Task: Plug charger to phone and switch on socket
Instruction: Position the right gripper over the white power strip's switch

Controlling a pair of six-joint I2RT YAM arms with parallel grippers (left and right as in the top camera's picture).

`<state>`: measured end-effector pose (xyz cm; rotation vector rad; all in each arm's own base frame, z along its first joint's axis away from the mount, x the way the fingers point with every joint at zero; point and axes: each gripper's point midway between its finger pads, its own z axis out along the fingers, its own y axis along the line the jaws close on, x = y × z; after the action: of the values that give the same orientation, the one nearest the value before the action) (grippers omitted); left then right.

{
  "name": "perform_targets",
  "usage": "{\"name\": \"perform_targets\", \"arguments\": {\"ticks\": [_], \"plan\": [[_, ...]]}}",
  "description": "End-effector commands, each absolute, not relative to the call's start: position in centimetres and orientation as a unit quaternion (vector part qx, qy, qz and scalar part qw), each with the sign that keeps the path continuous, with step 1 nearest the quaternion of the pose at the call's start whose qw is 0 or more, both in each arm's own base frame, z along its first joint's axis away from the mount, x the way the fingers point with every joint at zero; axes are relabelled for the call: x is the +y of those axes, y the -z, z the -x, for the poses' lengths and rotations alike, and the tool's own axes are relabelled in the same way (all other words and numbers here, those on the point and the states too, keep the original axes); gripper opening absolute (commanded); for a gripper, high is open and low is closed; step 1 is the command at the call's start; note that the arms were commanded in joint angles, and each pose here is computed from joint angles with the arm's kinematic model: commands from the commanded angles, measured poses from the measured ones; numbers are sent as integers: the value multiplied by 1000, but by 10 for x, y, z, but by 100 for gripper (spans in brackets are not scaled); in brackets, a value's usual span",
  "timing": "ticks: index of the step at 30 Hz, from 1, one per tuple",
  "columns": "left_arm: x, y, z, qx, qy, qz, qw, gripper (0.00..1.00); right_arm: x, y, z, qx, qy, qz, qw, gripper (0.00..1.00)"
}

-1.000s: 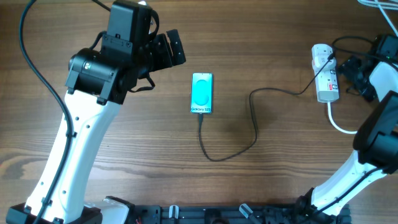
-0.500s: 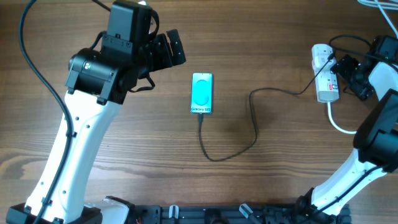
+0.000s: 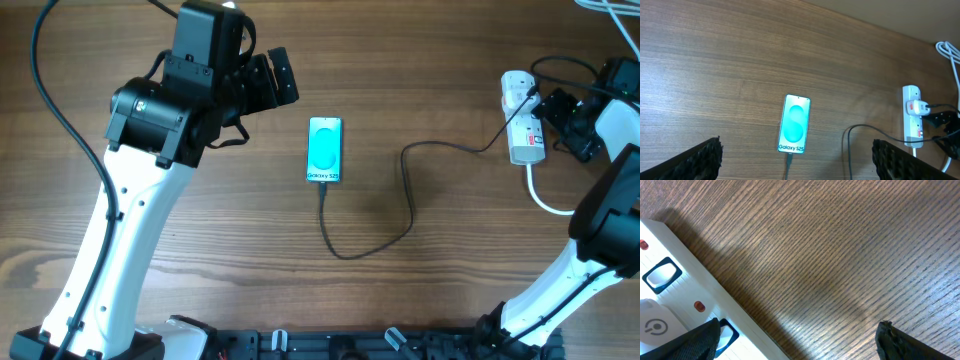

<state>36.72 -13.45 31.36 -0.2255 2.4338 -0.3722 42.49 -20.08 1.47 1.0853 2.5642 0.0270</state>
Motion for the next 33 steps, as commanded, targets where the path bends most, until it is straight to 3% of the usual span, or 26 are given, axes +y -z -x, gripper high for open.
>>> {"name": "perform_targets", "arguments": {"ticks": [1,16,24,33], "plan": [[-131,-312,-368,929,137,94,329,100,-184,-5,-424,919,-35,-359,159,100],[-131,-312,-368,929,137,94,329,100,-161,8,-423,928,-82,-339,132,100],[-131,-312,-368,929,137,94,329,100,-183,-59,-388,899,9,-416,137,100],[-131,-312,-368,929,137,94,329,100,-158,-162,-337,887,7,-420,195,100]]}}
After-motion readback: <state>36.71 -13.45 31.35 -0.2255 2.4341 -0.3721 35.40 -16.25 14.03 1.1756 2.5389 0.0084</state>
